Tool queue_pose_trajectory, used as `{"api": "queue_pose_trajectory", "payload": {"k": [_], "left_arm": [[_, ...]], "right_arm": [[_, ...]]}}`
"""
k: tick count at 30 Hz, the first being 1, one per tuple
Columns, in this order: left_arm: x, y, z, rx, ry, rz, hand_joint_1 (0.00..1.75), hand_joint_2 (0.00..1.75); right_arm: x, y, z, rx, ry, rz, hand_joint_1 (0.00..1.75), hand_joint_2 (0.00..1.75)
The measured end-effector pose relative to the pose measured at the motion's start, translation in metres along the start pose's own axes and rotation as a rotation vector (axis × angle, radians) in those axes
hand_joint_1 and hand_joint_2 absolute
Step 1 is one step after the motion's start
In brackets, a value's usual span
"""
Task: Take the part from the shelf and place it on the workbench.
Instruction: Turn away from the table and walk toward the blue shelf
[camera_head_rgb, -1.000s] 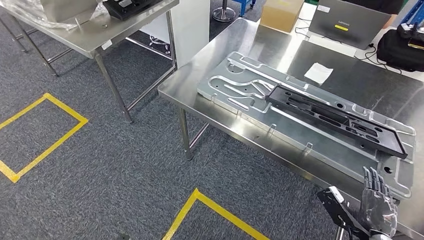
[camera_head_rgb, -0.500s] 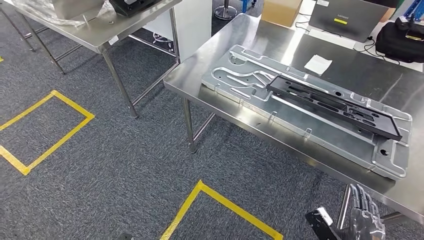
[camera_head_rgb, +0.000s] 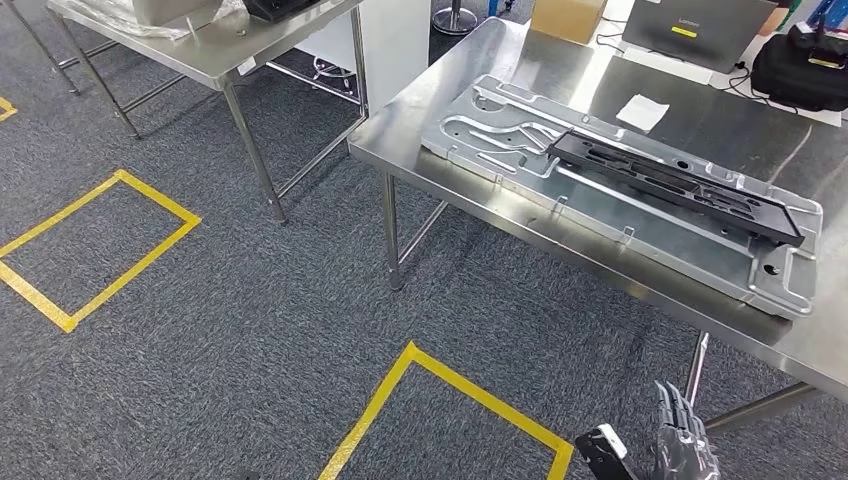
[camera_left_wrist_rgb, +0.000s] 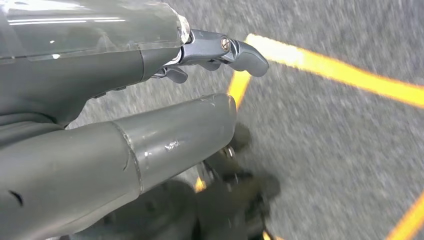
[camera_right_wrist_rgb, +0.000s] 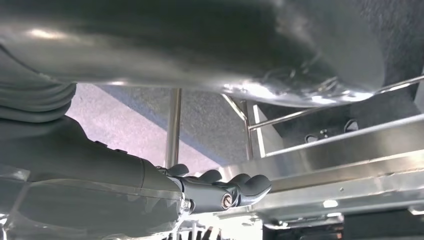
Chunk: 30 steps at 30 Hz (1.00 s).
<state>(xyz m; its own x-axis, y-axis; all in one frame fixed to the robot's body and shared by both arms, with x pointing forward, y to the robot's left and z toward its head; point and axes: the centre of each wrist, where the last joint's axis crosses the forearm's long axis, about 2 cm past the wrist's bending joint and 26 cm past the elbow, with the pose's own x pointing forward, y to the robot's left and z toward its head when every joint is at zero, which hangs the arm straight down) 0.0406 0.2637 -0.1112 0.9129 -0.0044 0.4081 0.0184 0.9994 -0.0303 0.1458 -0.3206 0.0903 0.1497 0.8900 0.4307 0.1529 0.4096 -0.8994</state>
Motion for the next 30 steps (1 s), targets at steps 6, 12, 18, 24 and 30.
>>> {"api": "queue_pose_trajectory", "payload": {"k": [6,12,18,24,30], "left_arm": [[-0.001,0.001,0.000,0.001,0.003,-0.005,0.00,0.00],[0.000,-0.002,0.000,-0.006,0.002,-0.007,0.00,0.00],[-0.002,0.000,0.001,-0.003,0.007,-0.009,0.00,0.00],[-0.001,0.000,0.000,-0.002,0.005,-0.010,0.00,0.00],[-0.001,0.000,0.000,-0.003,0.006,-0.012,0.00,0.00]], "right_arm": [[-0.001,0.008,0.004,0.028,0.016,-0.004,0.00,0.00],[-0.001,0.011,0.004,0.036,0.021,-0.012,0.00,0.00],[0.000,0.015,0.006,0.046,0.029,-0.022,0.00,0.00],[0.001,0.018,0.008,0.055,0.035,-0.026,0.00,0.00],[0.000,0.018,0.008,0.054,0.033,-0.018,0.00,0.00]]}}
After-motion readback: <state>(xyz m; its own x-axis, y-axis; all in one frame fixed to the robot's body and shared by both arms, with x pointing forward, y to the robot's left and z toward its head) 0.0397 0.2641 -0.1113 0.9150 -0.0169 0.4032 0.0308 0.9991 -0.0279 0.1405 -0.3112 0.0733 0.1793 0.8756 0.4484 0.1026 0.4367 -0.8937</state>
